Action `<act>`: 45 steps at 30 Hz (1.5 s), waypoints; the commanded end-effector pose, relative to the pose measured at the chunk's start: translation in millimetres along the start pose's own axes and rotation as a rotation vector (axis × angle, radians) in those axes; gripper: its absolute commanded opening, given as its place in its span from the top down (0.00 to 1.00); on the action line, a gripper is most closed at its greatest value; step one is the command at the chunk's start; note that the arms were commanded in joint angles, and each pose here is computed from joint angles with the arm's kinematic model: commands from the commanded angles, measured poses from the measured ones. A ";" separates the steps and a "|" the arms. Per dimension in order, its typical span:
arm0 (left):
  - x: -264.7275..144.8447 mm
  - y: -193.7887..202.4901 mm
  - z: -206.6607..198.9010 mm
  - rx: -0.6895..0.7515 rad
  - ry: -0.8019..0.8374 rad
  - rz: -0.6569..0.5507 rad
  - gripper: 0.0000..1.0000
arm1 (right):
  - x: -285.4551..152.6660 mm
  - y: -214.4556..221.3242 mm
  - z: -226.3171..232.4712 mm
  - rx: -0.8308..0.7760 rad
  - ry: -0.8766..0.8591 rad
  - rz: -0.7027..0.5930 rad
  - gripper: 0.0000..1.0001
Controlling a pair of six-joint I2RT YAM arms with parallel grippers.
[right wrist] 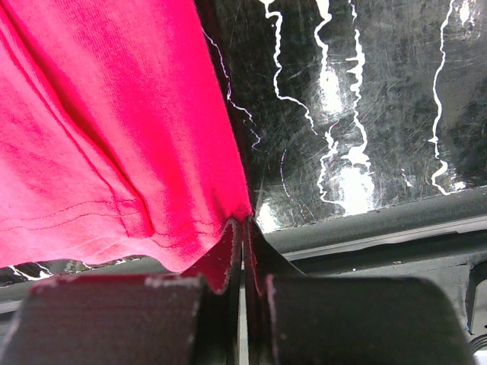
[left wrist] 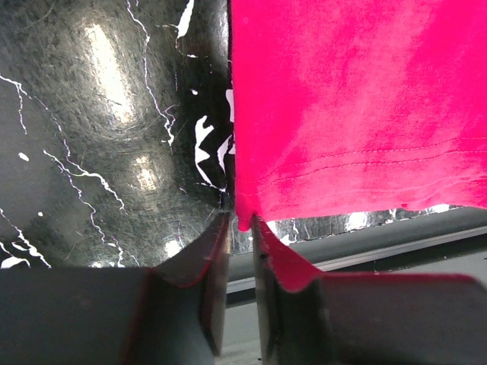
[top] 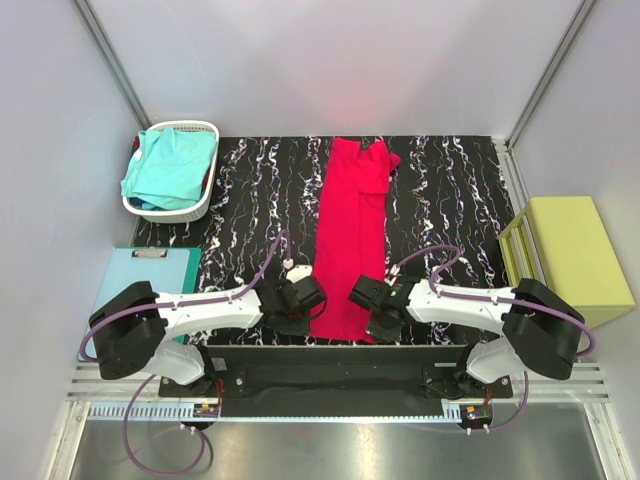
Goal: Fold and stack the t-shirts
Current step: Grab the bottom of the folded rectangular tshirt with both arms
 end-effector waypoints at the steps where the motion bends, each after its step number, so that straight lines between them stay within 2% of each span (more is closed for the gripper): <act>1: 1.3 -2.8 -6.9 -0.003 0.028 -0.014 0.84 | 18.3 -10.0 -45.5 -0.044 0.176 -0.081 1.00; 9: -0.5 -4.1 -7.6 -0.005 0.033 -0.020 1.00 | 17.5 -10.3 -44.9 -0.046 0.174 -0.082 1.00; 16: -9.8 -8.8 -9.2 -0.006 0.047 -0.049 1.00 | 6.2 -19.5 -44.2 -0.037 0.165 -0.128 1.00; 27: -46.5 -42.1 -16.3 -0.016 0.060 -0.159 1.00 | -31.7 -39.7 -22.7 -0.044 0.101 -0.218 1.00; 45: -71.8 -69.1 -23.5 -0.002 0.056 -0.230 1.00 | -65.7 -59.2 -6.4 -0.052 0.040 -0.309 1.00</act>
Point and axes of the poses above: each gripper's point midway between its finger pads, its own x axis out along the fingers, its own z axis along the line the jaws close on, y = z × x, the point moved 2 cm from there along -x, back along the fingers, and after that the axes turned 13 degrees about x, right-handed, at the moved point
